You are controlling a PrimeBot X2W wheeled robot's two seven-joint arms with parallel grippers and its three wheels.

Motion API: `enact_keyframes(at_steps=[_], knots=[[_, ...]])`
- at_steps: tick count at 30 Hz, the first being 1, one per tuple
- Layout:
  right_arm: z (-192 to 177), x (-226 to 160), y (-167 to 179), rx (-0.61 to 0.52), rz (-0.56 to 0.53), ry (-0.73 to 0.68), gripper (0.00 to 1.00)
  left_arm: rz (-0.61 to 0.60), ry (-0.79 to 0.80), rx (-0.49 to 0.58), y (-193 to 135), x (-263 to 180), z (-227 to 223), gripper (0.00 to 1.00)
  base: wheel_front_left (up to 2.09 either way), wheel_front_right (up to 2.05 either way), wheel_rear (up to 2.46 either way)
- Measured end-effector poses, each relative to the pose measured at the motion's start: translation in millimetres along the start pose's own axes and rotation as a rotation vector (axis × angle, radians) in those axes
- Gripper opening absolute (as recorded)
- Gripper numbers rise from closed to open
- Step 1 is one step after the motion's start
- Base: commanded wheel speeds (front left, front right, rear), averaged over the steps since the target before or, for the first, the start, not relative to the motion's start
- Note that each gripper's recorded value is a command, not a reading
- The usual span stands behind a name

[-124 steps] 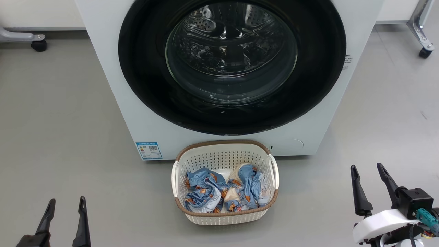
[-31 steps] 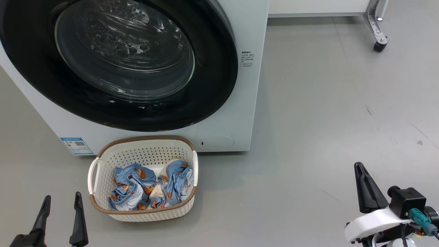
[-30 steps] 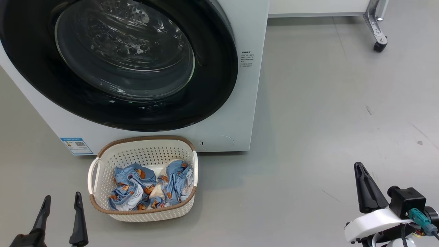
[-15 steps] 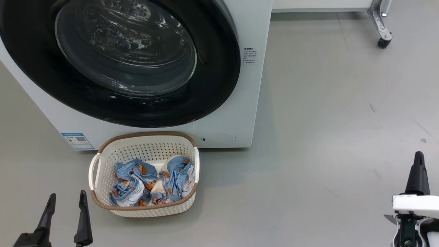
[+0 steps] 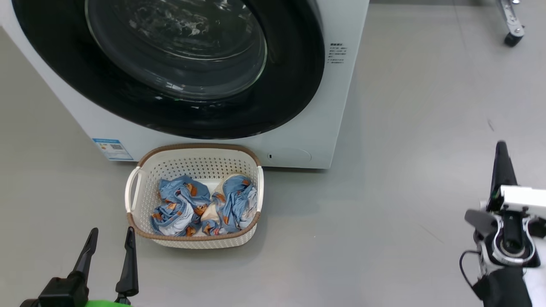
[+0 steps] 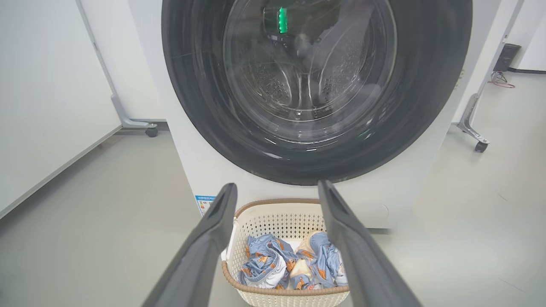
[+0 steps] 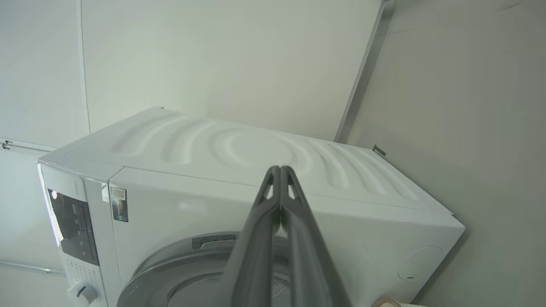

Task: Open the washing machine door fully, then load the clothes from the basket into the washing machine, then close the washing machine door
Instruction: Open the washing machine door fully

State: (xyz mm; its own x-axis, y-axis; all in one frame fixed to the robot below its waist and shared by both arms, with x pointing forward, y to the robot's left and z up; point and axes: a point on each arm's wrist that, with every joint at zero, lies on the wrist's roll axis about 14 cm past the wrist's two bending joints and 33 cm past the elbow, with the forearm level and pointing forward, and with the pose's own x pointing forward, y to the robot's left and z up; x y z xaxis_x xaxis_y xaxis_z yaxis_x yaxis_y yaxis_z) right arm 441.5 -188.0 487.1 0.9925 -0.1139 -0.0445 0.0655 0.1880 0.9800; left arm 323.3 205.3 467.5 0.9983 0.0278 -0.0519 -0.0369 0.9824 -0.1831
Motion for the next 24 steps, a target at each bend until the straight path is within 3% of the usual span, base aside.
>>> enact_keyframes(at_steps=[5, 13, 24], knots=[[-19.1, 27.4, 20.7, 0.042, 0.052, 0.075, 0.00, 0.009, 0.022, -0.015, 1.2, -3.0, -6.1, 1.00, 0.00, 0.00, 0.00], [-50.5, 66.8, 51.3, -0.002, 0.142, 0.230, 0.00, 0.056, 0.042, -0.027, 11.7, -7.7, -11.5, 1.00, 0.00, 0.00, 0.00], [-125.4, 104.5, 102.0, -0.029, 0.292, 0.440, 0.00, 0.166, 0.079, -0.024, 40.2, -20.6, -19.1, 1.00, 0.00, 0.00, 0.00]])
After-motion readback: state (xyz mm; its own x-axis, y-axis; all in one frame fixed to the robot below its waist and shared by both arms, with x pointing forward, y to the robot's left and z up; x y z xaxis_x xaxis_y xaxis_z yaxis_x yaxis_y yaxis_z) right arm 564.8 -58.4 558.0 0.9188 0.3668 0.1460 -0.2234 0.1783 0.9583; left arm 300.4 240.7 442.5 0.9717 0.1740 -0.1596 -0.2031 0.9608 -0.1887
